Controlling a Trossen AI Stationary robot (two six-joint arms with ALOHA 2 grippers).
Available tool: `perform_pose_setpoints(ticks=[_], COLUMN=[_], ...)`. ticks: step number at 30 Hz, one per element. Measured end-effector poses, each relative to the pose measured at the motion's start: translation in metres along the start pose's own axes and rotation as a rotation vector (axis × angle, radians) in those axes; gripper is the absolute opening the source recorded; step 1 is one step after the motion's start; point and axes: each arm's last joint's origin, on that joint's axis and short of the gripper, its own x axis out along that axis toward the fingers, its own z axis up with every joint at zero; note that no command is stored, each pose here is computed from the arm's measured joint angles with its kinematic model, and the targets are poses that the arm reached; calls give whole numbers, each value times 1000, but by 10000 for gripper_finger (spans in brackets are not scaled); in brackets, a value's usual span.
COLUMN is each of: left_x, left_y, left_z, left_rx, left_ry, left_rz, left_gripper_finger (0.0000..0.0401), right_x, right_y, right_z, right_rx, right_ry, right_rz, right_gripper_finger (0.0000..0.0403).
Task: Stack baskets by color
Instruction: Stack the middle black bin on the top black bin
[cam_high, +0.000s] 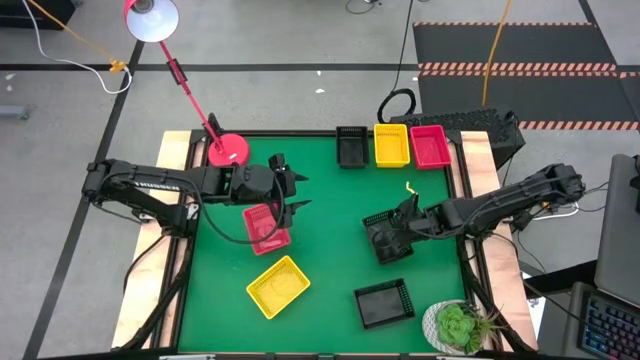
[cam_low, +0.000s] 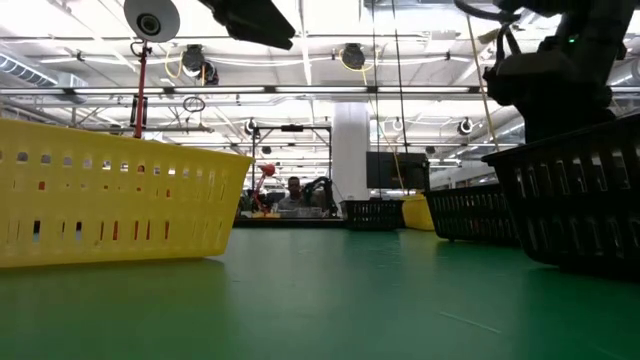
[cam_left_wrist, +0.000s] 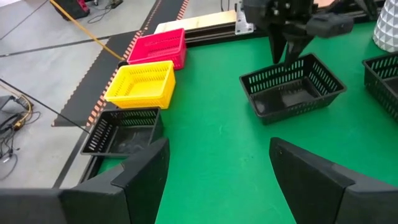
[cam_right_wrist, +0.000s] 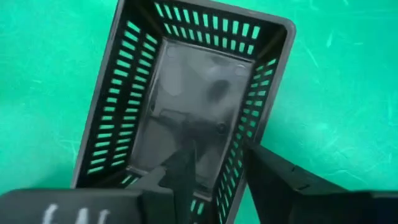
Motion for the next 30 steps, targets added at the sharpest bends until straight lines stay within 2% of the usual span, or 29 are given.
perform_pose_setpoints(ticks=[10, 18, 23, 30], left_x=[3, 17, 27, 40], left_y=[-3, -19, -30, -42], left_z=[-1, 1, 0, 1], left_rx=[-52, -49, -31, 27], left_ry=[6, -17, -25, -32], left_rz=[-6, -37, -57, -86], left_gripper_finger=[278, 278, 278, 278], right_x=[2, 18, 24, 30], right_y=[-6, -14, -20, -24], right_z=[0, -6, -7, -4], right_rx=[-7, -9, -4, -45], right_ry=[-29, -37, -25, -52], right_rz=[-89, -102, -123, -118], right_gripper_finger=[143, 137, 107, 12])
